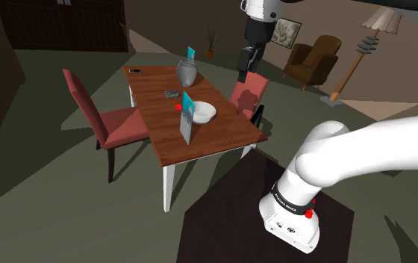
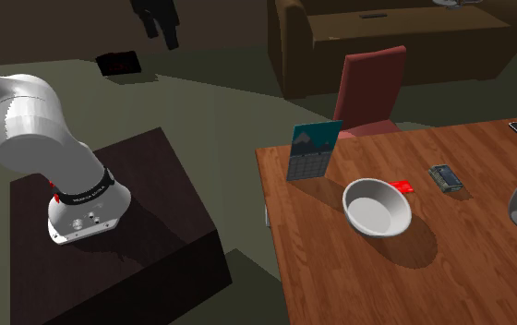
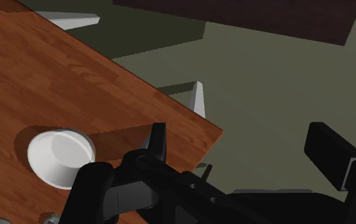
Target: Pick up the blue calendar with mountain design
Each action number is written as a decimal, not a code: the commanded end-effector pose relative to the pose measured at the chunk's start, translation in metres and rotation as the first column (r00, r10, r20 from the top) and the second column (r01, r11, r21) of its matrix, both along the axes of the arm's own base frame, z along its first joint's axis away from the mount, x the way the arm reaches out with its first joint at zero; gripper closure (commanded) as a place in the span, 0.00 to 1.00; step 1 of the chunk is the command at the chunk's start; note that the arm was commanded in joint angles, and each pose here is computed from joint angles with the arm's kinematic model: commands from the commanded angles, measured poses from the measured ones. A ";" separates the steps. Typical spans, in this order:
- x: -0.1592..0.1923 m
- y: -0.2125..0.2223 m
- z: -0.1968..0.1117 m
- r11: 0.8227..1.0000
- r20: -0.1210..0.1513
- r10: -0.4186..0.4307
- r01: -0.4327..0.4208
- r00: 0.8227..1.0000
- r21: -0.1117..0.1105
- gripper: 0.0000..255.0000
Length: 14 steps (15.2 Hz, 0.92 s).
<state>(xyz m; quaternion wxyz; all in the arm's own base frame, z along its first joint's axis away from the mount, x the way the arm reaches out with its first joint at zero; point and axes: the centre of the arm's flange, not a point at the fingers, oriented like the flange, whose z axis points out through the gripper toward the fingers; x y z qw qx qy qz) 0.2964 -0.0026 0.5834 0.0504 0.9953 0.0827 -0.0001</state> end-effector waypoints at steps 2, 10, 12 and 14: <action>0.011 -0.004 -0.007 1.000 -0.005 -0.010 0.010 1.000 0.004 0.00; 0.100 -0.035 -0.069 0.995 -0.048 -0.088 0.090 0.995 0.036 0.00; 0.121 -0.044 -0.086 0.993 -0.059 -0.107 0.110 0.993 0.043 0.00; 0.142 -0.053 -0.102 0.990 -0.070 -0.126 0.130 0.990 0.050 0.00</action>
